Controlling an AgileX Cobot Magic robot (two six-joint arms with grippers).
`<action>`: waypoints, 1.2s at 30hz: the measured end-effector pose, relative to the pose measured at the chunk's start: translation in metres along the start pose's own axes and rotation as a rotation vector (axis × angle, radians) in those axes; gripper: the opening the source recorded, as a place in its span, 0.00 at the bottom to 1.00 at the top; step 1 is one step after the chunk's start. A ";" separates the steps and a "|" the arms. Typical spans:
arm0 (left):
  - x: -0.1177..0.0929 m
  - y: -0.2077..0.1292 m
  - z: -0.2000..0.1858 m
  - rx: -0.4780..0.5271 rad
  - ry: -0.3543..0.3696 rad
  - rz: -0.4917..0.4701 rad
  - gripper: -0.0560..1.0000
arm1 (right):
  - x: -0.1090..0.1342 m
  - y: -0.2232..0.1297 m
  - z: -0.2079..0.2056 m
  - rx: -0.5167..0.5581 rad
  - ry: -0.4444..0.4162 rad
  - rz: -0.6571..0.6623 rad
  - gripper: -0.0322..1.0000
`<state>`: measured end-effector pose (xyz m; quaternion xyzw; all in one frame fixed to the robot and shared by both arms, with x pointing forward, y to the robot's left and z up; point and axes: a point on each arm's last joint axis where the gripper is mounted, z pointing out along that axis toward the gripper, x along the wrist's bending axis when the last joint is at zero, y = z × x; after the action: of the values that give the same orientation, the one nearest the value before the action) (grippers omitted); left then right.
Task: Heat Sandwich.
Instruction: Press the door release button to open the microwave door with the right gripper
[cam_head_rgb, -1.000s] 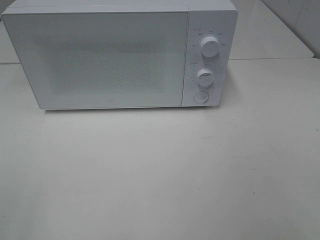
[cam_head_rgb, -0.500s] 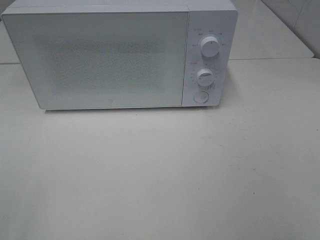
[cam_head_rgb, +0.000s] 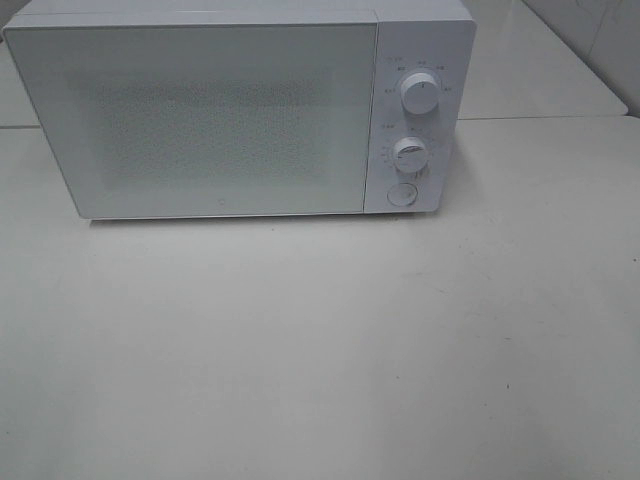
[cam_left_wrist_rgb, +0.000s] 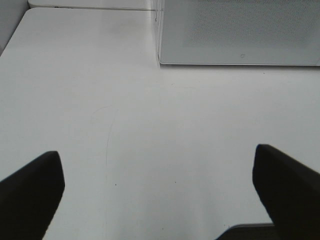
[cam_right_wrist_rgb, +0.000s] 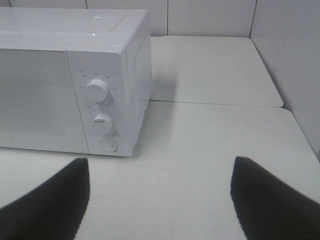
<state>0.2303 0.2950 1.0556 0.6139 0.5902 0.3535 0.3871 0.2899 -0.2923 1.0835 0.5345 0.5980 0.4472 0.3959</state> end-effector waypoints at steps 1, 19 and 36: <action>0.000 0.000 0.000 0.000 0.000 0.000 0.96 | 0.000 0.001 0.004 0.007 0.000 0.000 0.77; 0.000 0.000 0.000 0.000 0.000 0.000 0.96 | -0.001 0.015 0.080 0.063 -0.003 0.002 0.77; 0.000 0.000 0.000 0.000 0.000 0.000 0.96 | -0.002 0.019 0.156 -0.104 -0.009 0.002 0.77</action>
<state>0.2303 0.2950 1.0556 0.6139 0.5902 0.3535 0.3871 0.4439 -0.2762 1.0565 0.5157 0.5718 0.4756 0.4254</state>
